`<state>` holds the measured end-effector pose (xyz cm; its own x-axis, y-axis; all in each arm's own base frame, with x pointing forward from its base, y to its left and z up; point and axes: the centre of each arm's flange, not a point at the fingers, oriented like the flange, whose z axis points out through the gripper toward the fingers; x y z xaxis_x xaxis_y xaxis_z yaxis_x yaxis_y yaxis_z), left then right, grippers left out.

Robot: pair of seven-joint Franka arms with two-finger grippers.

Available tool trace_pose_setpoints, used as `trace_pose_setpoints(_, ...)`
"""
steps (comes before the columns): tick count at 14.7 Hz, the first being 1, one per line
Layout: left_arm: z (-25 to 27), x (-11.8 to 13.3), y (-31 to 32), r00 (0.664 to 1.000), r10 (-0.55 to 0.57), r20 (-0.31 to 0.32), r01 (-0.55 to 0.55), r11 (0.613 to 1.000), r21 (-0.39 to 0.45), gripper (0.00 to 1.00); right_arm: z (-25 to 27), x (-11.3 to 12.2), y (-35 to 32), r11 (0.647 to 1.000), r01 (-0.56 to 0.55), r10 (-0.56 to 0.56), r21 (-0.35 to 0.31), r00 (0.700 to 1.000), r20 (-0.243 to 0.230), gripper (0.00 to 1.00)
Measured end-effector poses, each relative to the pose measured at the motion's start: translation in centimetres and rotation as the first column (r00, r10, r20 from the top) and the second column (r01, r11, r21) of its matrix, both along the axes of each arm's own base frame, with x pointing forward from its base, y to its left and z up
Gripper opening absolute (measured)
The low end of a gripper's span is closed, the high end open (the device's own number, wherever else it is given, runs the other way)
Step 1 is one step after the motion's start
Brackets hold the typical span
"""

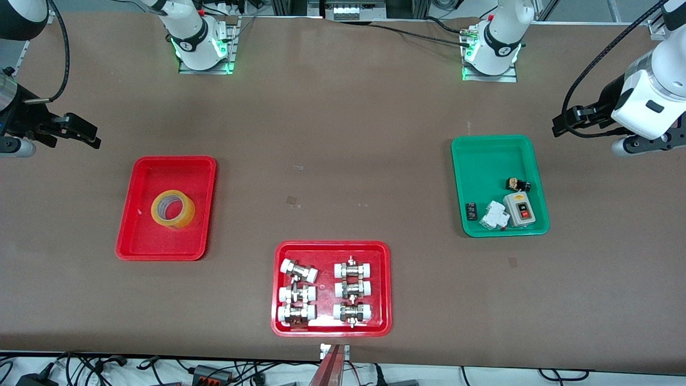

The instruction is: Left arm passes tape to right arm into tray

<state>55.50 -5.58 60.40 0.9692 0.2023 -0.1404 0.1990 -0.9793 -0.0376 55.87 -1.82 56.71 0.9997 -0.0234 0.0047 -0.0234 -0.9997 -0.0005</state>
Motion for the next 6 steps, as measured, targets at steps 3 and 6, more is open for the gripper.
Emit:
trace_pose_setpoints(3, 0.0, 0.0, 0.0, 1.0, 0.0, 0.0, 0.0, 1.0, 0.0, 1.0, 0.13, -0.12, 0.04, 1.0, -0.001, 0.001, 0.0, 1.0, -0.001, 1.0)
trace_pose_setpoints(6, -0.01, -0.01, 0.0, 1.0, 0.0, -0.001, 0.0, 1.0, 0.0, 1.0, 0.45, -0.33, 0.04, 1.0, -0.001, 0.001, 0.0, 1.0, 0.0, 1.0)
